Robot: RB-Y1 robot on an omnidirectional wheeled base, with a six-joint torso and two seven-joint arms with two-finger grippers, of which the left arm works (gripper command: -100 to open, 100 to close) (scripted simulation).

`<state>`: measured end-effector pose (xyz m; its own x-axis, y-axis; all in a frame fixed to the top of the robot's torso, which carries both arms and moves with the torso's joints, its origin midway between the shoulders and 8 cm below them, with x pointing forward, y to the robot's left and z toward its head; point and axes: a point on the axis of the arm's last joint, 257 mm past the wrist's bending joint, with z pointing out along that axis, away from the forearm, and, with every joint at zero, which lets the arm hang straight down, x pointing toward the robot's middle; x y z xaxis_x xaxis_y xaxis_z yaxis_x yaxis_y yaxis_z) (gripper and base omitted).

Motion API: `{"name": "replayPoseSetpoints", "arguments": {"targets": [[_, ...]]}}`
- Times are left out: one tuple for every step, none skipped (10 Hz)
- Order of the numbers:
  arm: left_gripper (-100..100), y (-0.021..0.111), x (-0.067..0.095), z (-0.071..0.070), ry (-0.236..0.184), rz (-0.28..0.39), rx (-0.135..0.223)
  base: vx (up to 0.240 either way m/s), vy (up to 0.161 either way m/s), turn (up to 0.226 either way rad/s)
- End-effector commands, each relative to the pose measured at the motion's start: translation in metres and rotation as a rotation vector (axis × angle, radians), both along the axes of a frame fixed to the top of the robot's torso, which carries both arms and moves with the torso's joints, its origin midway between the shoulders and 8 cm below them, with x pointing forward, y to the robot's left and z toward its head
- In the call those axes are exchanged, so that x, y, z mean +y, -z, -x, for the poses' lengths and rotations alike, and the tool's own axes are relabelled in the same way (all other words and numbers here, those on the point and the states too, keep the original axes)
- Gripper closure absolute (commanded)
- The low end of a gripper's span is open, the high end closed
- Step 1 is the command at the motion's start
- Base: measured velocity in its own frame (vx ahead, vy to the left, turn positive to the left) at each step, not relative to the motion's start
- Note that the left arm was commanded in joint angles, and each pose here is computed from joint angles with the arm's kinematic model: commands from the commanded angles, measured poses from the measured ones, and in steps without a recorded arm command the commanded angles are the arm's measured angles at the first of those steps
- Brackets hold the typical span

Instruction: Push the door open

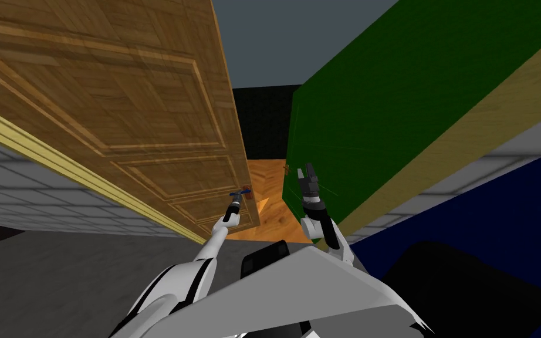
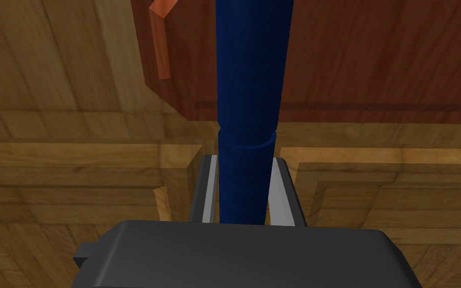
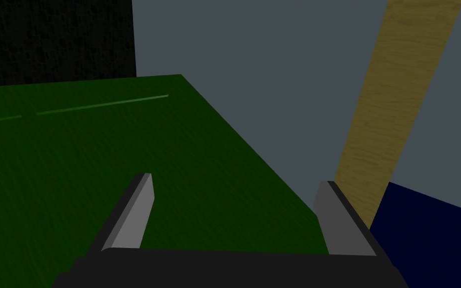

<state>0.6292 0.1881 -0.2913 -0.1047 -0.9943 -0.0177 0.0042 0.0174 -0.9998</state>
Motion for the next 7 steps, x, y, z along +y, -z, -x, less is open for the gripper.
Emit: {"name": "replayPoseSetpoints", "arguments": {"targets": [[100,-0.001,0.023,-0.001,-0.034,-0.004,-0.002,0.094,-0.092,0.062],[100,-0.001,0.027,-0.001,-0.042,-0.003,-0.001,0.147,-0.125,0.079],[100,-0.001,0.036,-0.001,-0.058,-0.002,-0.001,0.188,-0.136,0.081],[100,-0.001,0.036,-0.001,-0.058,-0.002,-0.001,0.116,-0.101,0.034],[100,-0.001,0.048,-0.001,-0.081,0.0,-0.001,0.121,-0.117,0.048],[100,-0.001,0.048,-0.001,-0.081,0.0,-0.001,0.113,-0.101,0.074],[100,-0.001,0.048,-0.001,-0.081,0.0,-0.001,0.052,-0.045,0.014]]}}
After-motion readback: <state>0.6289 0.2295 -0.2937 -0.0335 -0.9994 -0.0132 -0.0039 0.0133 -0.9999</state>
